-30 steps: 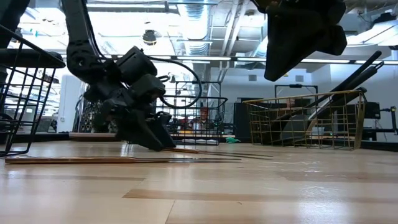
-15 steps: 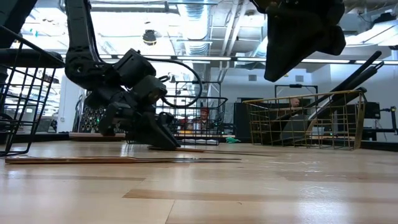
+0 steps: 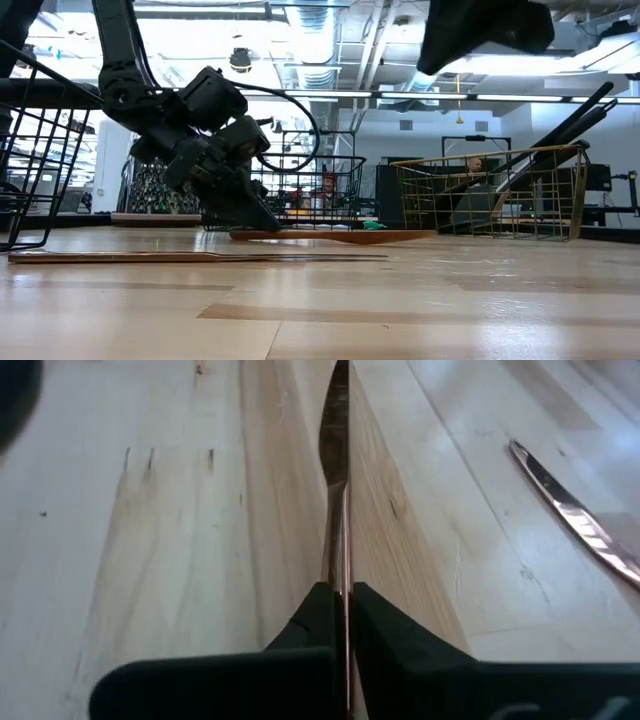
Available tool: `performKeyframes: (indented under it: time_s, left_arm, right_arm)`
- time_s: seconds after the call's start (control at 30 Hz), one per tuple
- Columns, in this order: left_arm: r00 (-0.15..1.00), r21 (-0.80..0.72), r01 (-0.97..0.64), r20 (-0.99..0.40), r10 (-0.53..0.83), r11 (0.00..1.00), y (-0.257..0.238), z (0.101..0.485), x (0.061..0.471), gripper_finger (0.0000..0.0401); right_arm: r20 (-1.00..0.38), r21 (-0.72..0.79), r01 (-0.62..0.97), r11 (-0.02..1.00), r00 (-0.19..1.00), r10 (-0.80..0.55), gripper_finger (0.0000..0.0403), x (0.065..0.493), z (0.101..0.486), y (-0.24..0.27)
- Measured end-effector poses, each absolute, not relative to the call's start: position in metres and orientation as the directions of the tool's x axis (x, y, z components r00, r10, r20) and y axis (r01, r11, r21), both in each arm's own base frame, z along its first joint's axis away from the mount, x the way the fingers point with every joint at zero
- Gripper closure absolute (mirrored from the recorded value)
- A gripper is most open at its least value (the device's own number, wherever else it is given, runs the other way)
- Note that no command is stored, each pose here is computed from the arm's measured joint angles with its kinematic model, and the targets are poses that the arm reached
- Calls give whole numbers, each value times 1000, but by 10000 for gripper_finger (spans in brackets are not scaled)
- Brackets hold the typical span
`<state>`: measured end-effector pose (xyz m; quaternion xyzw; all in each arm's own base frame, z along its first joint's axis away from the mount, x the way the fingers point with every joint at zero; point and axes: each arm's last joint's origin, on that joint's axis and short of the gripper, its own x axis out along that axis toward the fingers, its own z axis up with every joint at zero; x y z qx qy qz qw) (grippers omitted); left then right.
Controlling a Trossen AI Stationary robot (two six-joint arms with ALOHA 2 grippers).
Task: Pick & Place Kitchen Items
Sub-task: Put the brown knife into the top black wire basket
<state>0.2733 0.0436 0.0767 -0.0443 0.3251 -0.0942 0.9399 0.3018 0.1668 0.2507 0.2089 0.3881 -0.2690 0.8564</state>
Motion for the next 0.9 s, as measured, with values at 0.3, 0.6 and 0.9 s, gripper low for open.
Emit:
performKeyframes:
  time_s: [0.3, 0.6, 0.9]
  left_arm:
    - [771, -216, 109, -597, -220, 970, 44, 78, 273, 397]
    - [770, -222, 110, -597, -225, 969, 44, 78, 273, 400]
    - [769, -222, 111, -598, -225, 969, 44, 78, 273, 400]
  right_arm:
    - [-746, 90, 608, 789, 566, -351, 403, 302, 253, 163]
    - [-784, -138, 524, 840, 461, -416, 353, 329, 232, 120]
    - [-826, -113, 311, 944, 499, -264, 212, 344, 178, 77]
